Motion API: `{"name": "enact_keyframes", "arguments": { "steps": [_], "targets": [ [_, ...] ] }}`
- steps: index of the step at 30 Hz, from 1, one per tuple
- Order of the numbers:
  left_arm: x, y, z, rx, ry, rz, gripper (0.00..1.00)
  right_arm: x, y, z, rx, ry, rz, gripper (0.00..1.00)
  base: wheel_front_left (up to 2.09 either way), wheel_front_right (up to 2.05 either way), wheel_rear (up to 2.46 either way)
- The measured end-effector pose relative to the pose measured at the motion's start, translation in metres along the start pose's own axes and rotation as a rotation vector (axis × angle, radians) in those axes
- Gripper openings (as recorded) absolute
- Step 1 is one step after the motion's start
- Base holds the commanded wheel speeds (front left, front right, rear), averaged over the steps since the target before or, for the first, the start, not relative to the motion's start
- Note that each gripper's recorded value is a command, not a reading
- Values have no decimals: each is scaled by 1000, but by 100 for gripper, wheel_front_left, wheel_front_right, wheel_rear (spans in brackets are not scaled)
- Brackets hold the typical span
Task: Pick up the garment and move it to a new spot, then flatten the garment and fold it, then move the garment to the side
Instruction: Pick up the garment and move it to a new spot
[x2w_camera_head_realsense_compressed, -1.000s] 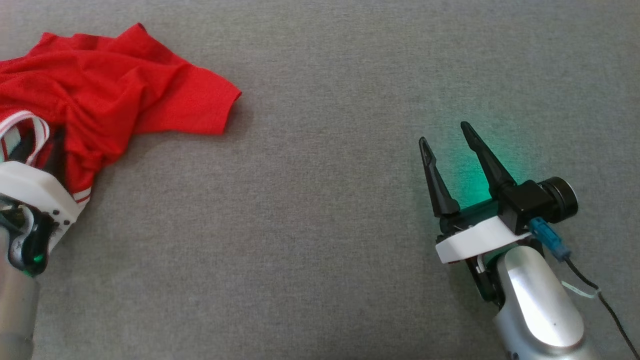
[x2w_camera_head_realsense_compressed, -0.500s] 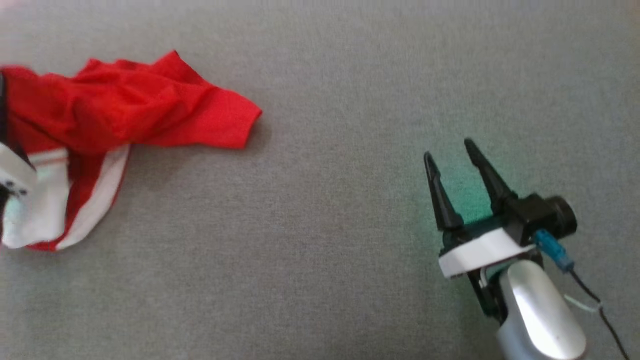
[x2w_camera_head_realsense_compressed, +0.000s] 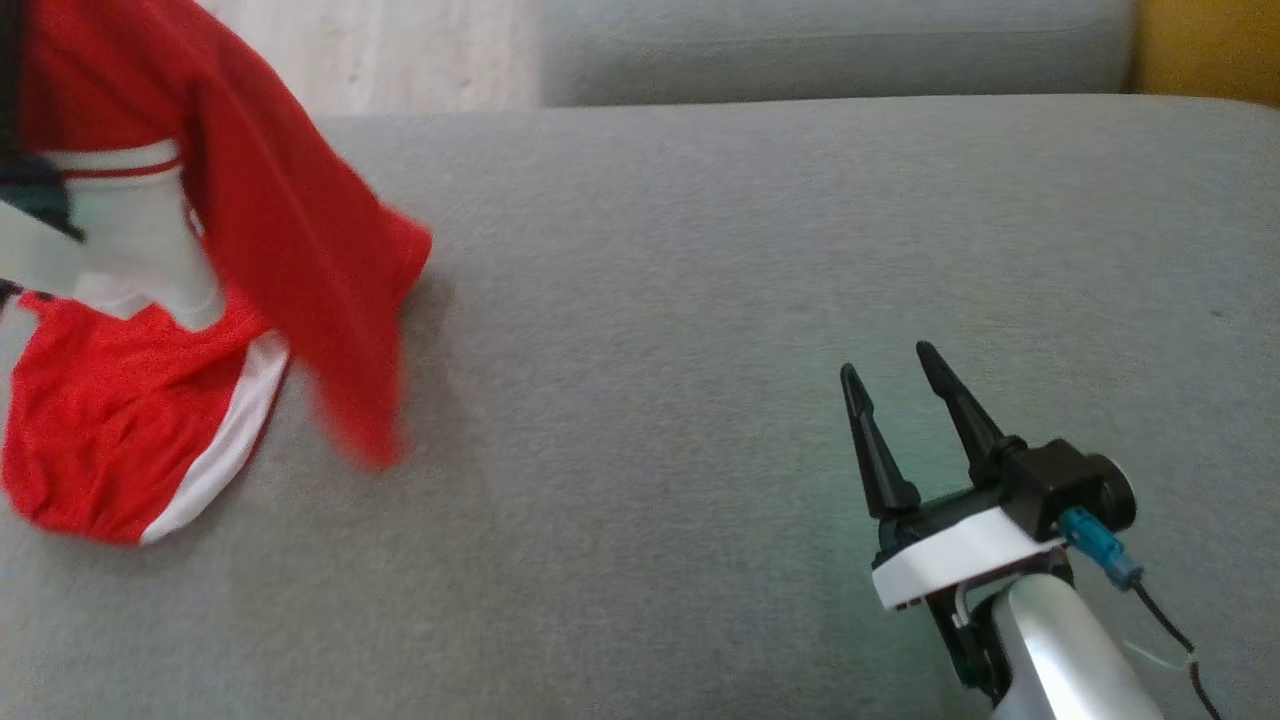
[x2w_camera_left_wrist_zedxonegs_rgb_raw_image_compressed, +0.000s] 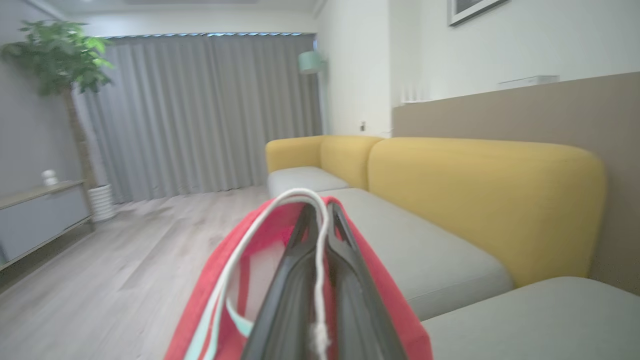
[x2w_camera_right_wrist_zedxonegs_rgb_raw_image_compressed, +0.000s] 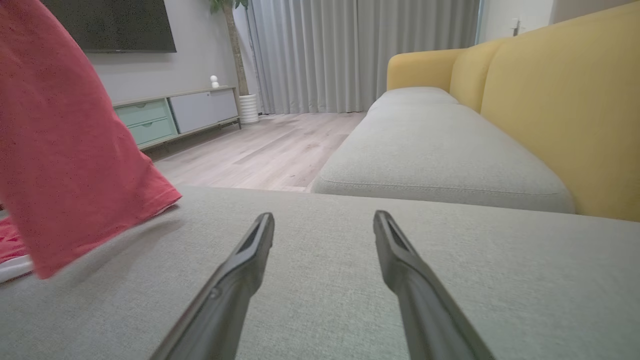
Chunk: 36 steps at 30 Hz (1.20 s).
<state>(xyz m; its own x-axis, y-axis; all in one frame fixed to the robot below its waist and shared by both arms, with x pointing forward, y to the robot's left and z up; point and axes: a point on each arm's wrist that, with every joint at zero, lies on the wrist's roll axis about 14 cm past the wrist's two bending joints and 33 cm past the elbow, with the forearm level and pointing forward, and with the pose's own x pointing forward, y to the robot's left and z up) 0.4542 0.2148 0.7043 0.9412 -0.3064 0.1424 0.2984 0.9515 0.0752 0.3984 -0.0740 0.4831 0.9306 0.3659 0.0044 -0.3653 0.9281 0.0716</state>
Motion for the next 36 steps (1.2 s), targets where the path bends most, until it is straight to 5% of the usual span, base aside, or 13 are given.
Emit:
{"name": "enact_keyframes", "arguments": {
  "steps": [9,17,29,34,35,36],
  "targets": [
    [13,-117,55,-92,-121,-327,0,-36,-30,17,-8,-44,-120,100,0,0,0],
    [32,-219,52,-233,-92,-619,0,-79,-69,38,-4,-112,-287,100,0,0,0],
    [51,-389,-90,-401,234,-884,0,-146,-121,51,18,-155,-546,100,0,0,0],
    [34,-430,-165,-436,346,-913,0,-150,-129,42,18,-118,-584,100,0,0,0],
    [32,-432,-178,-429,364,-902,7,-150,-130,41,17,-114,-588,100,0,0,0],
    [31,-431,-190,-423,378,-885,32,-151,-130,40,17,-109,-590,100,0,0,0]
  ]
}}
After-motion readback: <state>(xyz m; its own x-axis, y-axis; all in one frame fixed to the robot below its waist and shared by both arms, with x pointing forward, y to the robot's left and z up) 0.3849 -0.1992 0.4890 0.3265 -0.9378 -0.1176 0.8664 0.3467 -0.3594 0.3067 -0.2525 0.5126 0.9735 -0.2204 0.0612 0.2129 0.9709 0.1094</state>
